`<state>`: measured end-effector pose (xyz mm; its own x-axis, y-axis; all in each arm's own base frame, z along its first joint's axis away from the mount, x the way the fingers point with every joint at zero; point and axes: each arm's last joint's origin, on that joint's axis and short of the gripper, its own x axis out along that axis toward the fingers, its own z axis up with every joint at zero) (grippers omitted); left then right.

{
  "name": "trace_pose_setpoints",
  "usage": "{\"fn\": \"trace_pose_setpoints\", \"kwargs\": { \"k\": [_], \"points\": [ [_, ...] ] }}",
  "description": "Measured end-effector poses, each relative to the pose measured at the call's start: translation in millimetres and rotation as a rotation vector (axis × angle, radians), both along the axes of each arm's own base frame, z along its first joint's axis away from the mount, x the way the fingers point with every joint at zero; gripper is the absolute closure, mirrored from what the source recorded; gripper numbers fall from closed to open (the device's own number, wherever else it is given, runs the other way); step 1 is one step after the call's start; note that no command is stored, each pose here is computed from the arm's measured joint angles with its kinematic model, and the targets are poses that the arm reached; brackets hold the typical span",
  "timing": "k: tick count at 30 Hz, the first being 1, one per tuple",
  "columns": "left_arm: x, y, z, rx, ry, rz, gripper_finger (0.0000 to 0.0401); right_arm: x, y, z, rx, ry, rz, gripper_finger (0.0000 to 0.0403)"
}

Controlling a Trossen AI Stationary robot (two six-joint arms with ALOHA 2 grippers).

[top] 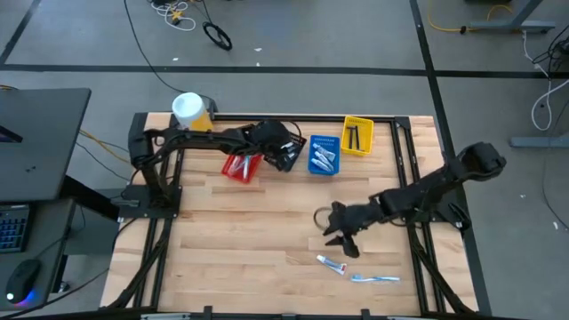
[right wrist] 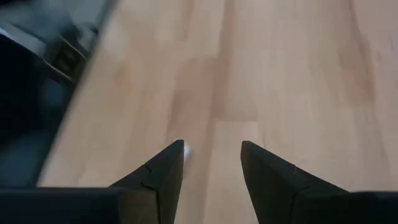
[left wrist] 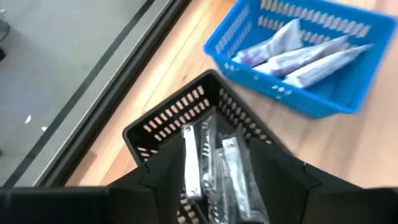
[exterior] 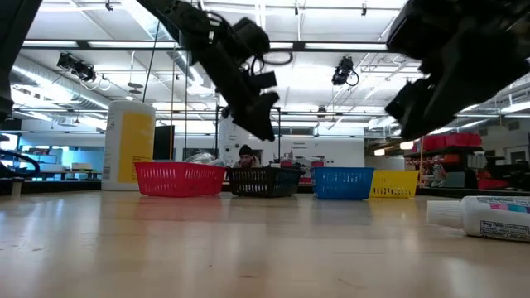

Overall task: Pick & Place Travel size toiletries
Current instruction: Put the purple toothpaste into the blue bin

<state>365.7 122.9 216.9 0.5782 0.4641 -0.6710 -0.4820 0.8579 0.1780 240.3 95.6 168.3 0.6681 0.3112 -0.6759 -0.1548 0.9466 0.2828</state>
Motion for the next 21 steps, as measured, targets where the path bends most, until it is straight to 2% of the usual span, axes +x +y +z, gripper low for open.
{"fn": "trace_pose_setpoints", "kwargs": {
  "k": [3, 7, 14, 18, 21],
  "points": [
    [3, -15, 13, 0.004, -0.016, -0.039, 0.0217, -1, 16, 14, -0.101, 0.032, -0.015, 0.0233],
    [-2, -38, 33, -0.018, -0.052, -0.069, 0.0222, 0, 35, 24, -0.046, 0.022, -0.046, 0.0233],
    [-15, -91, 64, -0.006, -0.086, -0.215, 0.0228, -6, 63, -5, -0.058, 0.115, -0.130, 0.0234],
    [-16, -122, 66, -0.008, -0.079, -0.300, 0.0228, -4, 76, -23, -0.030, 0.146, -0.154, 0.0234],
    [-14, -142, 63, 0.004, -0.085, -0.295, 0.0230, -4, 83, -32, -0.028, 0.189, -0.180, 0.0234]
  ]
}}
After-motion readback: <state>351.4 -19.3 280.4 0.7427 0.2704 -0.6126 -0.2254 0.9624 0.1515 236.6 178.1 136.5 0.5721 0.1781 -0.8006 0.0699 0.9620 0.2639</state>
